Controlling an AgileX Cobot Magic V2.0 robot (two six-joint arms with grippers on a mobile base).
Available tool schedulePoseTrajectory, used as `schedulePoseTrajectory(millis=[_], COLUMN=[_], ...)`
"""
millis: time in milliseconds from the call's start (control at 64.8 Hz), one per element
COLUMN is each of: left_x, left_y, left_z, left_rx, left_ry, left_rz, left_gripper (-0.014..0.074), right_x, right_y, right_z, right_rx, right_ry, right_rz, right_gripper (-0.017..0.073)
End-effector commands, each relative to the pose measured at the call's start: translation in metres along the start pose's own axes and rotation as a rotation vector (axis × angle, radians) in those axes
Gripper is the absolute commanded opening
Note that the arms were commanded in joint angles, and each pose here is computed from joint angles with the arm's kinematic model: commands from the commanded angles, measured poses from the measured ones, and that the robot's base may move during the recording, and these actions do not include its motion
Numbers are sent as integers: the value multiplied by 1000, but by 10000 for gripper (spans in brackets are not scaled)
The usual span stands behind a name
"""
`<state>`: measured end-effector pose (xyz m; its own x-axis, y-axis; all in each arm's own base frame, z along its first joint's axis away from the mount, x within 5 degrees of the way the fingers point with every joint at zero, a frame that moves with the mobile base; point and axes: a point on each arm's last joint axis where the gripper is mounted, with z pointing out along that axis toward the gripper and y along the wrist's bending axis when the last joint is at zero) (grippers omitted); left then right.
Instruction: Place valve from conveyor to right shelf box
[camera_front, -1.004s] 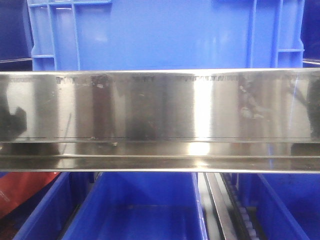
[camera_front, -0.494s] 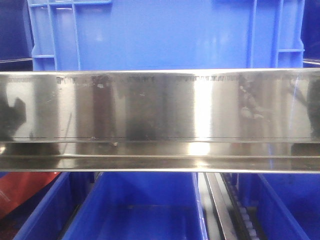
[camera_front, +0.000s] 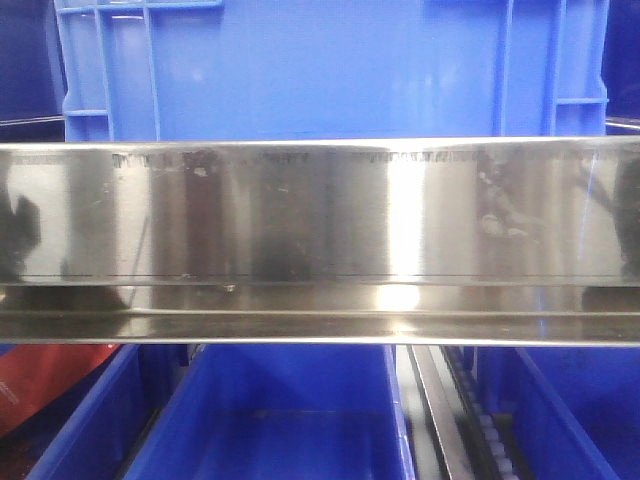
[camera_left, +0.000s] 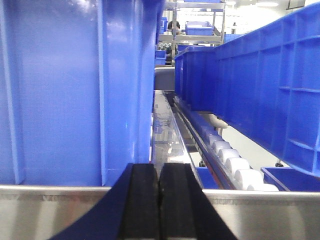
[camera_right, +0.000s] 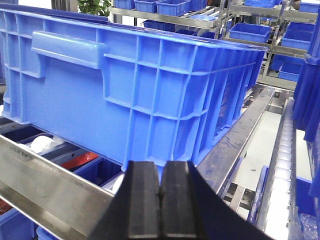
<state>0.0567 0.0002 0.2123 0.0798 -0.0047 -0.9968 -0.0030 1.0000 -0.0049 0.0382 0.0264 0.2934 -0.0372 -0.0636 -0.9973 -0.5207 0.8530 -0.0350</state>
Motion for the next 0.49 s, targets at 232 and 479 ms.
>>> schedulePoseTrajectory(millis=[232, 479], left_x=[-3, -3], left_y=[0, 0], left_z=[-1, -1], left_rx=[0, 0], left_ry=[-28, -28], left_rz=[-5, -5], left_gripper=[-111, -111], right_x=[-2, -2], right_y=[-1, -1], right_z=[-1, -1], right_rx=[10, 10], right_ry=[-26, -26], right_rz=[-11, -11], right_gripper=[-162, -162])
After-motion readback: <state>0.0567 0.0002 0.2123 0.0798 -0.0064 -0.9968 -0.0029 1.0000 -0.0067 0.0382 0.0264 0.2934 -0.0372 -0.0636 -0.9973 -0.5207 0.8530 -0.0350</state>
